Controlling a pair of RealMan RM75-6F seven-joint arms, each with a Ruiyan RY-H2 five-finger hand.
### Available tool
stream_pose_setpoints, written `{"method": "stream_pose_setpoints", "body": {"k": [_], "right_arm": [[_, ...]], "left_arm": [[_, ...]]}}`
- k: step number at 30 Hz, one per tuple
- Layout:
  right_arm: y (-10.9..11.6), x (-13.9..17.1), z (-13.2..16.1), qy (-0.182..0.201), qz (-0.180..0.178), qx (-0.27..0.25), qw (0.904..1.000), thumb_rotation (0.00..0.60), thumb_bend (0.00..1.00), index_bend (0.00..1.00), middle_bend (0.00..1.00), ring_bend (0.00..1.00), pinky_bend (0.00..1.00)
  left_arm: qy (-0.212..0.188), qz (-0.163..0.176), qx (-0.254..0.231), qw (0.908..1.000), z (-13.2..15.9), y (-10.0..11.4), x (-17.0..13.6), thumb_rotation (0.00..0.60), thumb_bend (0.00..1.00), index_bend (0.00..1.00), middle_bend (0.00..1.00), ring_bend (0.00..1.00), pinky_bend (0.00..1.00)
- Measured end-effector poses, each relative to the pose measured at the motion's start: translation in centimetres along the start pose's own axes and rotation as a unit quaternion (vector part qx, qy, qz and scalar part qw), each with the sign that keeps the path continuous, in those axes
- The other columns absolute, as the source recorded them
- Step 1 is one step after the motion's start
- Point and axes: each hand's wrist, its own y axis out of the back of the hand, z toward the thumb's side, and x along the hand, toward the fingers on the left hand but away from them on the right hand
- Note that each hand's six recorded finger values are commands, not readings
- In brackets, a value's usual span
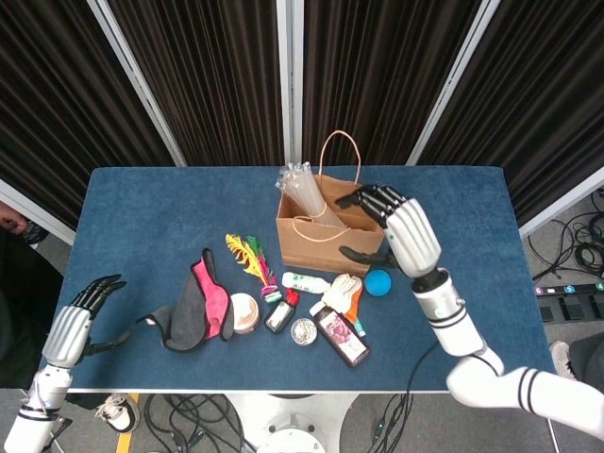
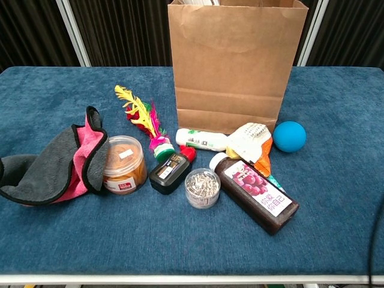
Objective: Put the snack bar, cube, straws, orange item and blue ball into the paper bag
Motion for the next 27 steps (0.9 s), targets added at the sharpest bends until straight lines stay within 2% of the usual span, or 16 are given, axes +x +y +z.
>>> {"method": "stream_pose_setpoints", "body": {"k": [4,8,12,17,18,22,27], "right_arm": [[-0.3,5.6,-1.0,-0.016,0.08,0.065,0.9945,0.6,0.0,0.33,0.41,0.31,0.39],[-1.0,9.5,-0.7,0.0,0.13,0.098,0.9866,0.6,0.0,0.34,0.42,0.33,0.41],[-2.5,12.8,-1.4,0.01,0.195,0.125,0.9728,0.6,0.0,0.35,0.42,0.33,0.41],[-4.7,13.3,-2.7,0.018,0.262,0.143,0.9543,0.6,0.0,0.32,0.37,0.22,0.38],[-5.4,13.1,-3.3,0.026,0.281,0.156,0.9467,0.6,0.0,0.31,0.36,0.21,0.37],[-6.9,12.2,-4.2,0.062,0.301,0.205,0.9291,0.6,0.0,0.25,0.31,0.17,0.35],[-9.6,10.6,-3.6,0.139,0.302,0.27,0.9039,0.6,0.0,0.18,0.26,0.14,0.32]], "left_arm": [[-0.003,0.004,0.0,1.0,0.3,0.1,0.1,0.6,0.24,0.24,0.23,0.15,0.24],[0.0,0.003,0.0,1.0,0.2,0.0,0.0,0.6,0.24,0.24,0.23,0.15,0.24],[-0.002,-0.001,0.002,1.0,0.3,-0.2,-0.1,0.6,0.24,0.24,0.23,0.15,0.24],[-0.007,0.01,0.004,0.9999,0.4,0.1,0.1,0.6,0.24,0.24,0.23,0.15,0.24],[-0.006,0.012,0.005,0.9999,0.4,0.2,0.1,0.6,0.24,0.24,0.23,0.15,0.24],[-0.003,0.014,0.007,0.9999,0.1,0.3,-0.1,0.6,0.24,0.24,0.23,0.15,0.24],[-0.003,0.017,0.014,0.9997,-0.1,0.4,-0.2,0.6,0.24,0.24,0.23,0.15,0.24]]}}
